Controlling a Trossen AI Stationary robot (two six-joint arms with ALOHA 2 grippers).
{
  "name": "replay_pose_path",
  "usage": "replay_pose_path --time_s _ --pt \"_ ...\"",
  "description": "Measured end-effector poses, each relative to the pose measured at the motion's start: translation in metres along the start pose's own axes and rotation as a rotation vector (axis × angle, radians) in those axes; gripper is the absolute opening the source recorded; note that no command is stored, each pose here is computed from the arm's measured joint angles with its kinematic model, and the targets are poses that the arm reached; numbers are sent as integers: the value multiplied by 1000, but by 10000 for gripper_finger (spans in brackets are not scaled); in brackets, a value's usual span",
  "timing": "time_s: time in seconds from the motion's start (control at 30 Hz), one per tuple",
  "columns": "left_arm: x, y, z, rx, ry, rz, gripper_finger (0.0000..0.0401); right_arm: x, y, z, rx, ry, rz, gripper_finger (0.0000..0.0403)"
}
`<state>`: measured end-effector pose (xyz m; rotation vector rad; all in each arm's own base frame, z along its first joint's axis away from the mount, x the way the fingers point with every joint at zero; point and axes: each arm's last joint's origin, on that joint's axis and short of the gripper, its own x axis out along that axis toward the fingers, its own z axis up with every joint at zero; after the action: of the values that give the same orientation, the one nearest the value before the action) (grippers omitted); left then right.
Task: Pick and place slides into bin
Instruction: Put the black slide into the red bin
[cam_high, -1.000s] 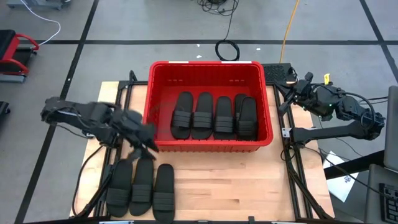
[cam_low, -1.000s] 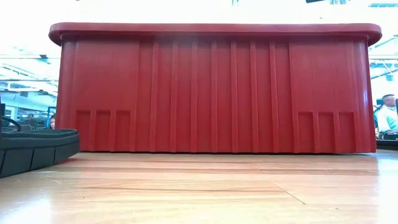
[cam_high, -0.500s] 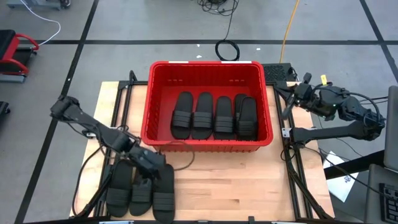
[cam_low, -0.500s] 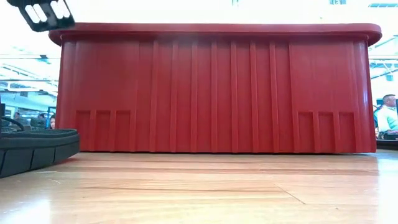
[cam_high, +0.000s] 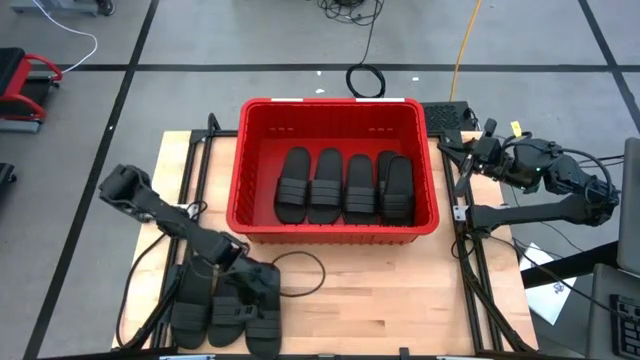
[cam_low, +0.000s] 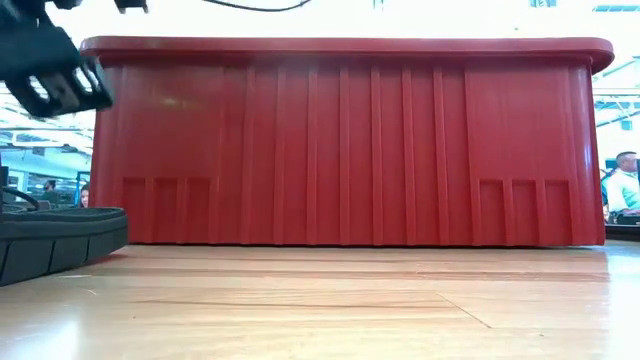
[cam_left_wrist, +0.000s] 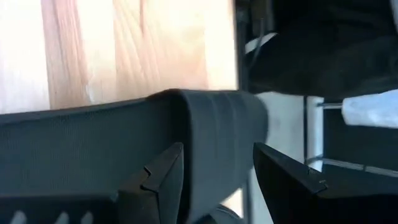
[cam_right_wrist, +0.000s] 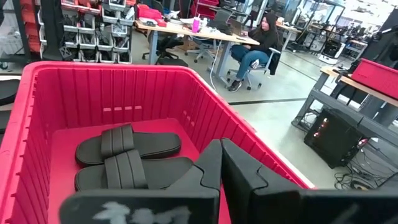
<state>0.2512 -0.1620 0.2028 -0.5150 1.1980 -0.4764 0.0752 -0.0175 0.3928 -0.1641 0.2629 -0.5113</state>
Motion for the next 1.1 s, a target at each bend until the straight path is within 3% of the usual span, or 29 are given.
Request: replay_pose_path --time_s 0.1,0.27,0.5,0.6,0.77,0.93,1.1 --pt "17 7 -2 8 59 13 186 0 0 0 1 0 0 0" --pt "39 11 1 20 116 -81 186 0 0 0 2 0 0 0" --pt "45 10 4 57 108 -133 182 0 0 1 8 -11 -1 0" --pt "45 8 3 131 106 -141 143 0 0 3 17 -31 -4 0" --pt "45 6 3 168 103 -167 20 0 -1 4 6 -43 -5 0" --pt "39 0 12 88 71 -238 17 0 -1 4 -3 -43 -4 0" --pt "8 -28 29 130 -88 -230 7 0 0 4 -7 -39 -3 0"
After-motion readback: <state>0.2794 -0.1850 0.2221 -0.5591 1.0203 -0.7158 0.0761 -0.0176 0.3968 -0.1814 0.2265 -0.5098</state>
